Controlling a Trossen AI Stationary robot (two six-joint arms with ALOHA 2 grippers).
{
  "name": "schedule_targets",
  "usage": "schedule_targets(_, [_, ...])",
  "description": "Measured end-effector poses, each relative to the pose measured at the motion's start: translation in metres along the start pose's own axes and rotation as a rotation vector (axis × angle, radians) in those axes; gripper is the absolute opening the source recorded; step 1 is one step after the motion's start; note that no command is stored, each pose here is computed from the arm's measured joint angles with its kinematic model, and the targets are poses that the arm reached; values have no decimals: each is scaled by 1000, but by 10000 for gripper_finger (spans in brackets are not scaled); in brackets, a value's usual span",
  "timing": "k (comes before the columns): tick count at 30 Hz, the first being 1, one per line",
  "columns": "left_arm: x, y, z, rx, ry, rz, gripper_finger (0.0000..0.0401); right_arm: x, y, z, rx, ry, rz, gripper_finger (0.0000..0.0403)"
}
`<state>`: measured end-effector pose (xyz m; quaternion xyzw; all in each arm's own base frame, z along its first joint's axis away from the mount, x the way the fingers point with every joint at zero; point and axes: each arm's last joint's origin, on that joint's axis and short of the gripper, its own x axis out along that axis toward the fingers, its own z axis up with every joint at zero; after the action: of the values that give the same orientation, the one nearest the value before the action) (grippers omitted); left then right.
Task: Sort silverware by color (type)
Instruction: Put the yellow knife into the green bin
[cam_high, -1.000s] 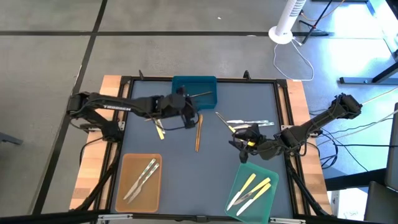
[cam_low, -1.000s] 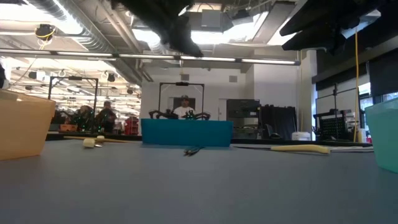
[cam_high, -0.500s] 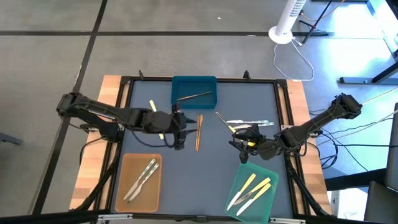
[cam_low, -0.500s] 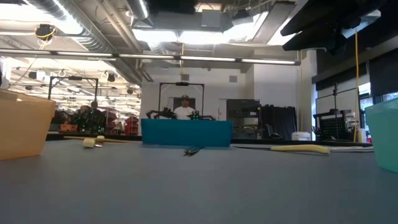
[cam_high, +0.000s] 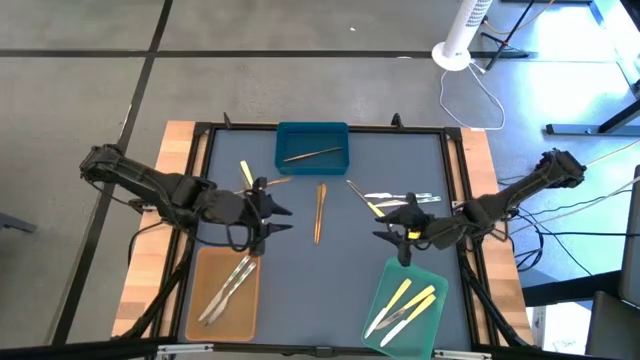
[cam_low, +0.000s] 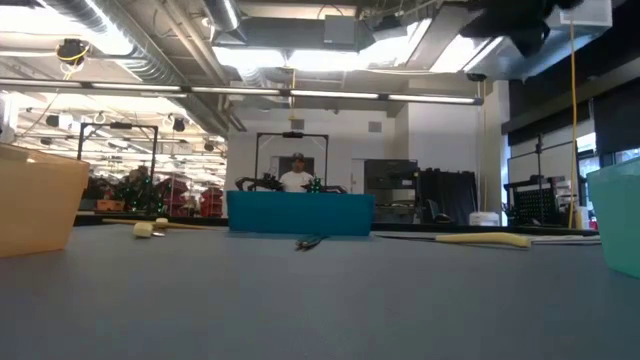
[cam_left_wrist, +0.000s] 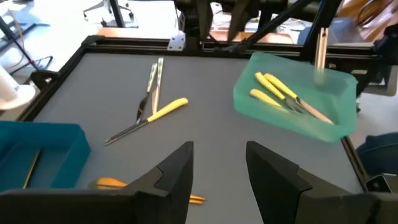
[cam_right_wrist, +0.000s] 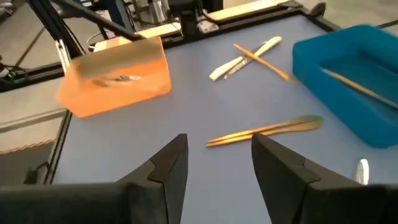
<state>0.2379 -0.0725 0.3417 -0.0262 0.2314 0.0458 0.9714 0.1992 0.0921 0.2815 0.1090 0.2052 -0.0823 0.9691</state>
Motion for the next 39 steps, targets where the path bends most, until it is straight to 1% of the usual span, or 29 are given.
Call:
schedule_targets(4, [-3, -2, 0, 4, -2, -10, 142, -8, -7, 22, -10, 51, -60, 163])
schedule_targets(5, [-3, -2, 0, 4, -3, -12, 142, -9, -10, 27, 7, 63, -82, 163])
schedule_targets(8, [-3, -2, 0, 6, -1, -12, 142, -13, -21, 43, 85, 96, -149, 163])
schedule_targets(13, [-3, -2, 0, 6, -1, -12, 142, -14, -43, 55, 229, 166, -221, 163])
schedule_targets(16, [-3, -2, 0, 6, -1, -12, 142, -7, -55, 53, 285, 222, -249, 163])
schedule_targets(21, [-3, -2, 0, 6, -1, -12, 142, 10, -74, 43, 366, 376, -335, 163])
schedule_targets(28, [-3, -2, 0, 5, -1, -12, 142, 39, -89, 33, 394, 507, -422, 163])
schedule_targets(32, [-3, -2, 0, 4, -1, -12, 142, 57, -93, 24, 411, 600, -424, 163])
schedule_targets(39, [-3, -2, 0, 4, -1, -12, 142, 87, -94, 3, 381, 742, -446, 163])
